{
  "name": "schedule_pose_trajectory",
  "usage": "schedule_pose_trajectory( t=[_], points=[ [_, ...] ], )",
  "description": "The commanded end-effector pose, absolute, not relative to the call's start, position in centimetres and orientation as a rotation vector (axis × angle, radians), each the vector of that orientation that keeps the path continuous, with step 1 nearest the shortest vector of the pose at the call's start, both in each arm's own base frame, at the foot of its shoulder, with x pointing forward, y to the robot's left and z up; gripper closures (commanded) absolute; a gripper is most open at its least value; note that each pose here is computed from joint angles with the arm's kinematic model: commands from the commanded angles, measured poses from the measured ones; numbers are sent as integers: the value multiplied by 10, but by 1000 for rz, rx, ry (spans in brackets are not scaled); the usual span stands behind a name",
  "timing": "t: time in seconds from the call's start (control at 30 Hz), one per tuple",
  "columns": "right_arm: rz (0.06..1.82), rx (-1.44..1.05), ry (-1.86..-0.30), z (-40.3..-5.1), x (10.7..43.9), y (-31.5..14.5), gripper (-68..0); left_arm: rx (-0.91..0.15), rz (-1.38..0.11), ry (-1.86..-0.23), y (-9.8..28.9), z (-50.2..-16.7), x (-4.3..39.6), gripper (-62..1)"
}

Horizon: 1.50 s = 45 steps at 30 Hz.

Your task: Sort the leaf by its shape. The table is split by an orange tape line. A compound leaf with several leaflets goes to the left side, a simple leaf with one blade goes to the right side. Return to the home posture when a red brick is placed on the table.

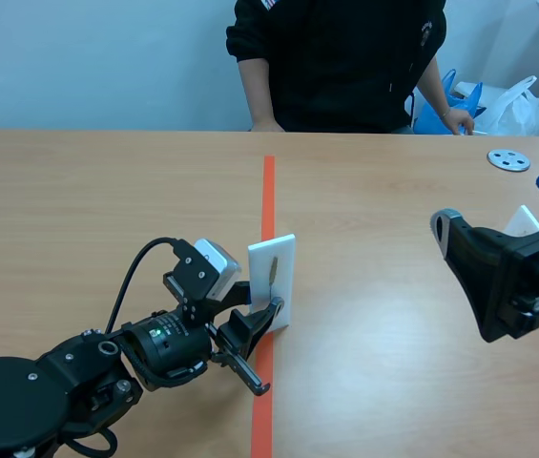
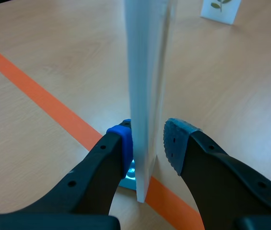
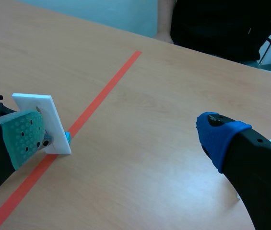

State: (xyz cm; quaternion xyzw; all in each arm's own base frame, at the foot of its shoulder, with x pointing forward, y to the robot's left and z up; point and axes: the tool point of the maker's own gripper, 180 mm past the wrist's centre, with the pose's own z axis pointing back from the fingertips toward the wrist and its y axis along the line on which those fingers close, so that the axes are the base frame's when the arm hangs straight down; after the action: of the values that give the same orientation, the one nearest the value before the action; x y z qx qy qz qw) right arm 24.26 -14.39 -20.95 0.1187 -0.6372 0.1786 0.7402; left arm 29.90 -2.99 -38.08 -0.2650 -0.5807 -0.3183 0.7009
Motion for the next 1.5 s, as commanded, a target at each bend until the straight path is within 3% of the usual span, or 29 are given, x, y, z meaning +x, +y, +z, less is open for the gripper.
schedule_pose_trajectory(
  t=[0.0,0.33,0.73,0.93,1.47],
  points=[
    [396,259,-1425,-202,245,-145,-679,-606,-697,-1341,-34,-368,304,-163],
    [396,259,-1425,-202,245,-145,-679,-640,-676,-1400,-34,-358,301,-56],
    [396,260,-1426,-202,245,-145,-679,-640,-623,-1461,-23,-334,306,-57],
    [395,260,-1429,-202,245,-145,-679,-514,-505,-1489,18,-319,339,-57],
    [396,260,-1429,-202,246,-145,-679,-114,-178,-1563,176,-284,402,-57]
  ],
)
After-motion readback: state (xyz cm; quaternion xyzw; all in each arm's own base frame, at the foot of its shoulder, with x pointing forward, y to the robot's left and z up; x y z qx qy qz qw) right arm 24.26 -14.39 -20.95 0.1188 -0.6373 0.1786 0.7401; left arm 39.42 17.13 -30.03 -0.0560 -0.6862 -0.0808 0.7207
